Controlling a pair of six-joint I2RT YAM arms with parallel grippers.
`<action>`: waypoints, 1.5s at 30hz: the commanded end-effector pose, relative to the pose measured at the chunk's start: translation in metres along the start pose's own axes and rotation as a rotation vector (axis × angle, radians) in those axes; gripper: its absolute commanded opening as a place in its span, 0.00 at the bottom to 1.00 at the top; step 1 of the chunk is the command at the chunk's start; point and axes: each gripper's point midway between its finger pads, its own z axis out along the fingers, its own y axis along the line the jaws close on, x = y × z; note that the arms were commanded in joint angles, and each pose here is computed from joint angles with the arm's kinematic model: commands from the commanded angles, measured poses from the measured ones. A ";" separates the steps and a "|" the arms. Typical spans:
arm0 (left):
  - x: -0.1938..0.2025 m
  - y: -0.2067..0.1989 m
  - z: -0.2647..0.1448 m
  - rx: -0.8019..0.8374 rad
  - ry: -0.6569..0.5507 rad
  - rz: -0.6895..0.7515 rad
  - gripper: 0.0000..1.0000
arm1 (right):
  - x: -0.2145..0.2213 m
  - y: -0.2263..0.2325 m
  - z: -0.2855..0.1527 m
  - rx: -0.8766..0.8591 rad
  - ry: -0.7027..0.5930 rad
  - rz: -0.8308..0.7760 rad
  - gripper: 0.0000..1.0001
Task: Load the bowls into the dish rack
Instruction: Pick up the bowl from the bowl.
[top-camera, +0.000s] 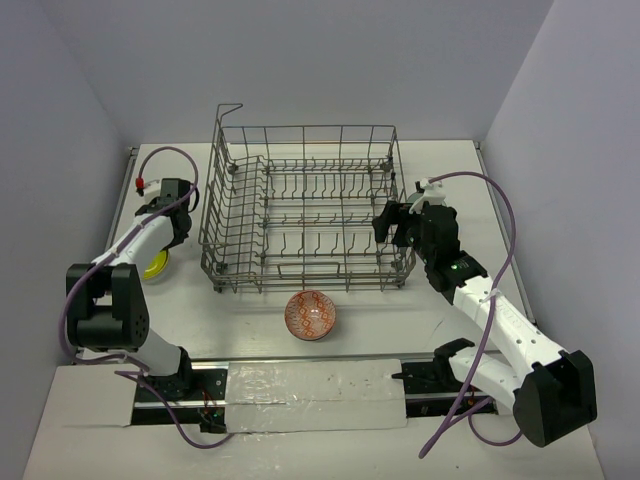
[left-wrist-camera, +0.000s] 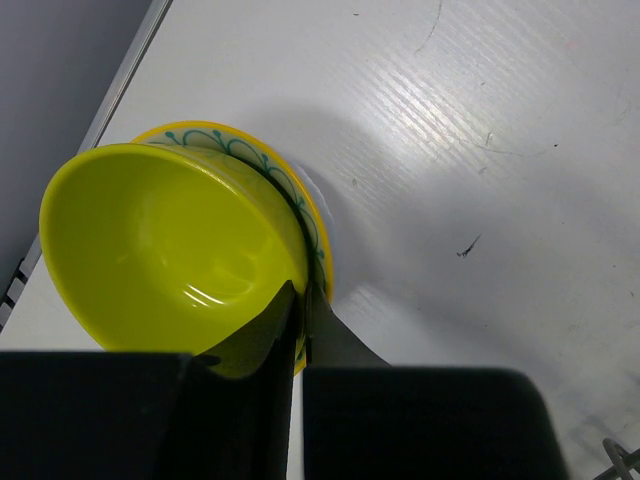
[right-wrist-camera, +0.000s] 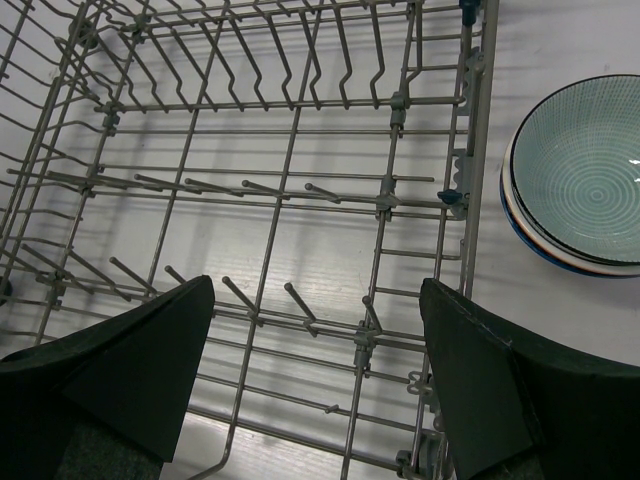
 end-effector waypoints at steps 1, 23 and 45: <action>-0.029 0.004 -0.017 0.020 -0.076 -0.064 0.05 | -0.028 0.008 -0.002 -0.010 -0.069 -0.003 0.91; -0.056 -0.004 -0.052 0.202 -0.195 -0.134 0.00 | -0.027 0.011 0.000 -0.024 -0.059 -0.002 0.91; -0.102 0.026 -0.121 0.284 -0.382 -0.246 0.00 | -0.029 0.018 -0.007 -0.065 -0.067 0.006 0.88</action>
